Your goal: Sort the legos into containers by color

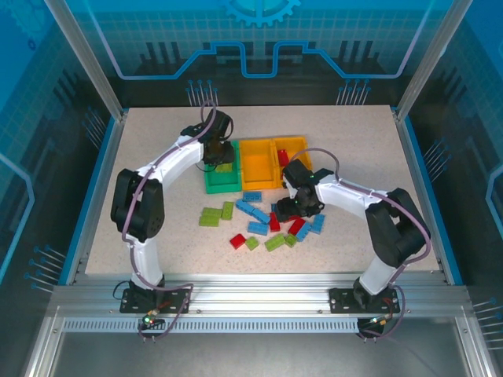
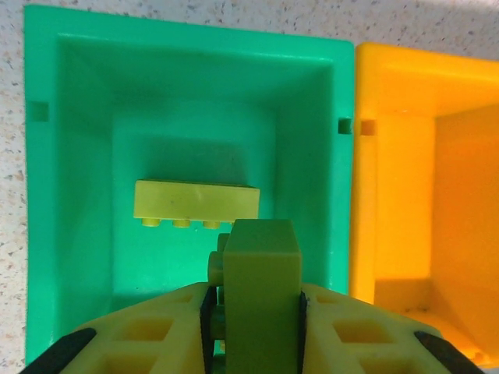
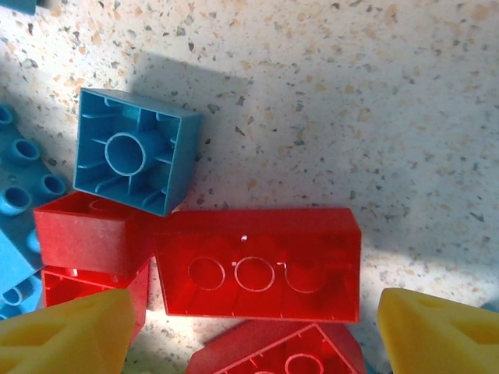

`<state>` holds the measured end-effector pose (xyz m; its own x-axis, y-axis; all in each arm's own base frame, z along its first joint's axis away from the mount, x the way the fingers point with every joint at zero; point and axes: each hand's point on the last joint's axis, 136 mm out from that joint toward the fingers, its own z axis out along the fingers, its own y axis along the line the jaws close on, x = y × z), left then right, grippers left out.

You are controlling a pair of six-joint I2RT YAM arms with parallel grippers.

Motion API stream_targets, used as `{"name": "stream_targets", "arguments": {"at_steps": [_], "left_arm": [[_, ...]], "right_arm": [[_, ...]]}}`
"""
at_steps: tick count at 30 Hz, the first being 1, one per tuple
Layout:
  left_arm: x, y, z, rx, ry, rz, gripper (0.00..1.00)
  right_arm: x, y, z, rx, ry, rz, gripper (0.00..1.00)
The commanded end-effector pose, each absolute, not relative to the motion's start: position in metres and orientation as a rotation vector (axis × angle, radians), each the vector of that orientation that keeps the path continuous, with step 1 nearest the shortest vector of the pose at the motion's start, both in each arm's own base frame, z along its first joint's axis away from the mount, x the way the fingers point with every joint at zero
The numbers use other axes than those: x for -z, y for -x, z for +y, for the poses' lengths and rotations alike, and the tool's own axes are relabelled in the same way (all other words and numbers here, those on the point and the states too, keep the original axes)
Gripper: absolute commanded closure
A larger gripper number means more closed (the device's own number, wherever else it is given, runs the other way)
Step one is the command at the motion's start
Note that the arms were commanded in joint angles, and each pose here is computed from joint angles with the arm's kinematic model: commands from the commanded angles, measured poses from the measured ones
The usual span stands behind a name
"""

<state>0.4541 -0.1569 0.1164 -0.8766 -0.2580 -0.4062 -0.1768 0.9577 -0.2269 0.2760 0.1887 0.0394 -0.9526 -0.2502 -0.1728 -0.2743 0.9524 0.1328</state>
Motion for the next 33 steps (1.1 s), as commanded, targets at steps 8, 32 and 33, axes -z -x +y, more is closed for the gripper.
{"name": "stream_targets", "arguments": {"at_steps": [8,32,33], "left_arm": [[-0.119,-0.459,-0.156,0.303,0.355,2.668,0.52],[-0.131,-0.355,-0.117,0.234,0.391,2.635,0.27],[-0.126,-0.349,-0.114,0.221,0.403,2.646,0.26]], "right_arm": [[-0.026,-0.279,0.2,-0.208,0.563,2.95,0.18],[-0.094,-0.313,0.193,-0.205,0.415,2.813,0.48],[-0.102,-0.318,0.191,-0.228,0.39,2.797,0.48]]}}
